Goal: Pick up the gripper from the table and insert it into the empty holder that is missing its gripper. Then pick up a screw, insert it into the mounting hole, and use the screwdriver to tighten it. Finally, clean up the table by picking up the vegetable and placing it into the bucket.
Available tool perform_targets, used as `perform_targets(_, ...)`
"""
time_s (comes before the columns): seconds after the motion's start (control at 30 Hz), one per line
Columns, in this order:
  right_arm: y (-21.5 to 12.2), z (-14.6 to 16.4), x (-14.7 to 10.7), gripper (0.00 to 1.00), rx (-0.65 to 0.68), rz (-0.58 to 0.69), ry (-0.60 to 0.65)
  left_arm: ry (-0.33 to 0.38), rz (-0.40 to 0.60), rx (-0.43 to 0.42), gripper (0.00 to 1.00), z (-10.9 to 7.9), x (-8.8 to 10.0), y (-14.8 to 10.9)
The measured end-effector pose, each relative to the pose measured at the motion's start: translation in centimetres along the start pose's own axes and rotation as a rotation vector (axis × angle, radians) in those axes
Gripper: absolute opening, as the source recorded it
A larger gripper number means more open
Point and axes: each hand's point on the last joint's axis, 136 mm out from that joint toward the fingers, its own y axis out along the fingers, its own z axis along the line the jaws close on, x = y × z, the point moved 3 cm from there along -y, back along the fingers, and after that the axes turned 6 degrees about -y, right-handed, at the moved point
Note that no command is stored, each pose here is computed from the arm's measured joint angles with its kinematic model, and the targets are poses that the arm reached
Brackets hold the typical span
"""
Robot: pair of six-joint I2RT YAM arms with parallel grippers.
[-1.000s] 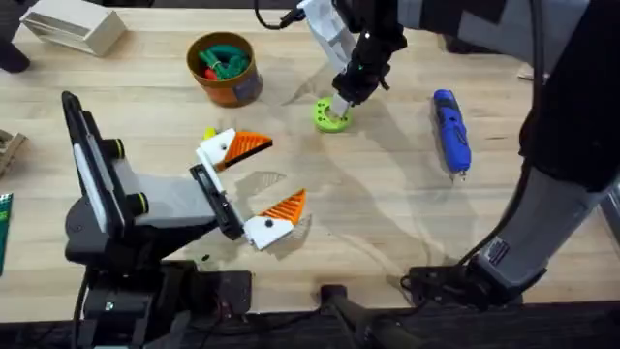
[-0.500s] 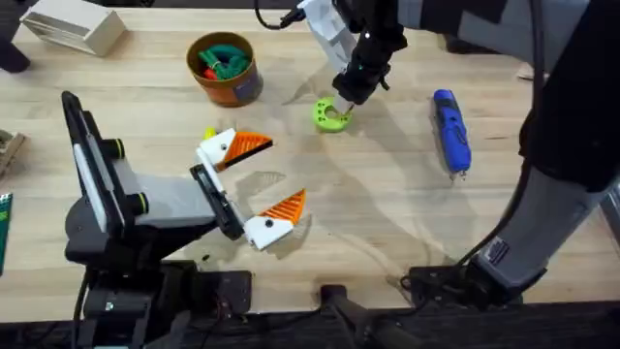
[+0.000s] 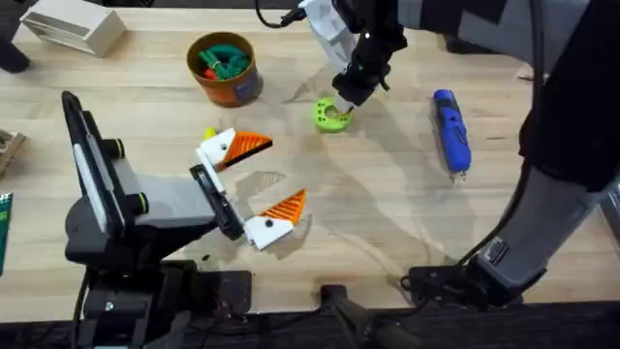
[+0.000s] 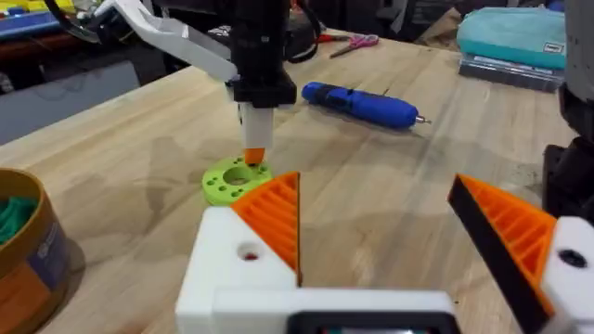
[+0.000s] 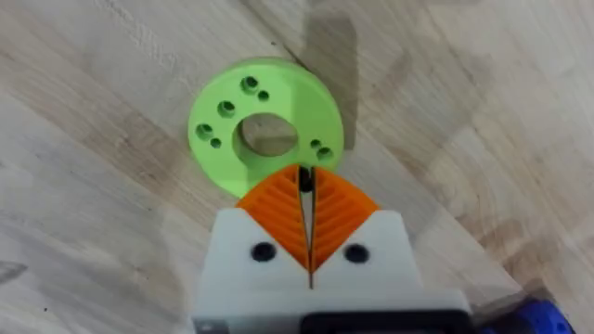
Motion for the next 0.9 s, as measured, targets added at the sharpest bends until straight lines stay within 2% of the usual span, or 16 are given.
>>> perform_targets(0.2,-1.7,-0.1,0.2,0.008,-0.002,-0.005,0.000,0.000,0.000,0.000,0.985,0.0,0.0,0.0)
perform_targets(0.23,-4.5,-0.3,0.9,0.008,-0.025,-0.049,-0.002,0.000,0.000,0.000,0.985,0.0,0.0,0.0)
perform_targets(0.43,-12.0,-0.5,1.9,0.007,-0.089,-0.176,-0.007,0.000,0.000,0.000,0.985,0.0,0.0,0.0)
perform_targets(0.53,-14.6,-0.3,1.7,0.007,-0.109,-0.214,-0.008,0.000,0.000,0.000,0.985,0.0,0.0,0.0)
perform_targets(0.63,-15.6,0.0,1.1,0.007,-0.111,-0.218,-0.008,0.000,0.000,0.000,0.985,0.0,0.0,0.0)
perform_targets(0.9,-15.3,0.7,0.2,0.007,-0.083,-0.166,-0.007,0.000,0.000,0.000,0.985,0.0,0.0,0.0)
